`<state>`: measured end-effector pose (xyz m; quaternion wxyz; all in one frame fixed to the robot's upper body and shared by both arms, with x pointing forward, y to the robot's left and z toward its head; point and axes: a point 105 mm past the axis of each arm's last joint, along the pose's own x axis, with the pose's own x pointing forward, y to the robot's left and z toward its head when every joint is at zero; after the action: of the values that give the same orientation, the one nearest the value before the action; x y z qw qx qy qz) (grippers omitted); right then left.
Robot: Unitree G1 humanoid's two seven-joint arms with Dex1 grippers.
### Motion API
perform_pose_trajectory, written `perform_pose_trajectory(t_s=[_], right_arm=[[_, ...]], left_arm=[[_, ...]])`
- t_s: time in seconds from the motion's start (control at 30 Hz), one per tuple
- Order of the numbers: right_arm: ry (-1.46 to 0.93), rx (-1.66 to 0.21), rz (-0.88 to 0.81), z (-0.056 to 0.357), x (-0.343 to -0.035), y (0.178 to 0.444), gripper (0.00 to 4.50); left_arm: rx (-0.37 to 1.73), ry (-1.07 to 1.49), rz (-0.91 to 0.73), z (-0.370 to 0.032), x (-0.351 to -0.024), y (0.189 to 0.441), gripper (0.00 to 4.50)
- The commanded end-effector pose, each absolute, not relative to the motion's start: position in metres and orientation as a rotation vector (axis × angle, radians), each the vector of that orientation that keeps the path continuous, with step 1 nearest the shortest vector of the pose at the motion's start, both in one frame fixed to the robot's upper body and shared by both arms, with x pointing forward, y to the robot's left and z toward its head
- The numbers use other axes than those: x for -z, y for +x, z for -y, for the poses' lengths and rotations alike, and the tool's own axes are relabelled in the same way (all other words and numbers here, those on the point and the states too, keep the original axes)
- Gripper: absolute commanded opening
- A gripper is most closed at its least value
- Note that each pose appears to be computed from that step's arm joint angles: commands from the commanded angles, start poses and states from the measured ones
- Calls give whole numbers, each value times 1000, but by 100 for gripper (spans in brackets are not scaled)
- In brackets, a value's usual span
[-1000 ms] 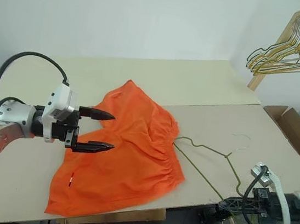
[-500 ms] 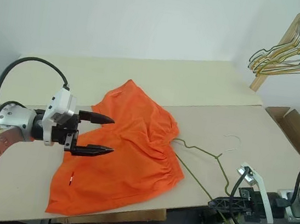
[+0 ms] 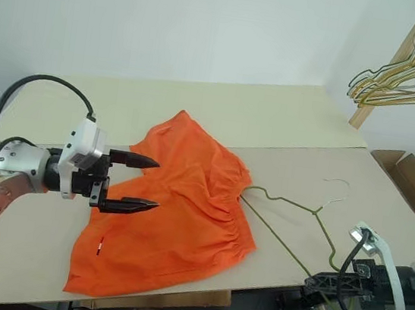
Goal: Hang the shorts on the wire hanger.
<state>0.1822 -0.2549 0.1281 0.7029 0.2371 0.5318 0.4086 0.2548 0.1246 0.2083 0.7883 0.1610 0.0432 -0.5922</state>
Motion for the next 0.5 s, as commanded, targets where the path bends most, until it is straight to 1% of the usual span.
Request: perform_pose_trajectory(t_s=[0.03,0.2,0.33,0.5], right_arm=[[499,-969,-1141,248,-146,182,0],[464,-993,-1162,241,-144,180,0],[433,-1005,-1183,232,-133,184,0],[431,-896,-1192,235,-111,201,0]], left_arm=[[1276,368,-52,-122,-219,254,447],[1272,365,-55,-122,-220,253,447],[1272,364,-56,-121,-219,252,447],[1265,366,-52,-121,-219,253,447]])
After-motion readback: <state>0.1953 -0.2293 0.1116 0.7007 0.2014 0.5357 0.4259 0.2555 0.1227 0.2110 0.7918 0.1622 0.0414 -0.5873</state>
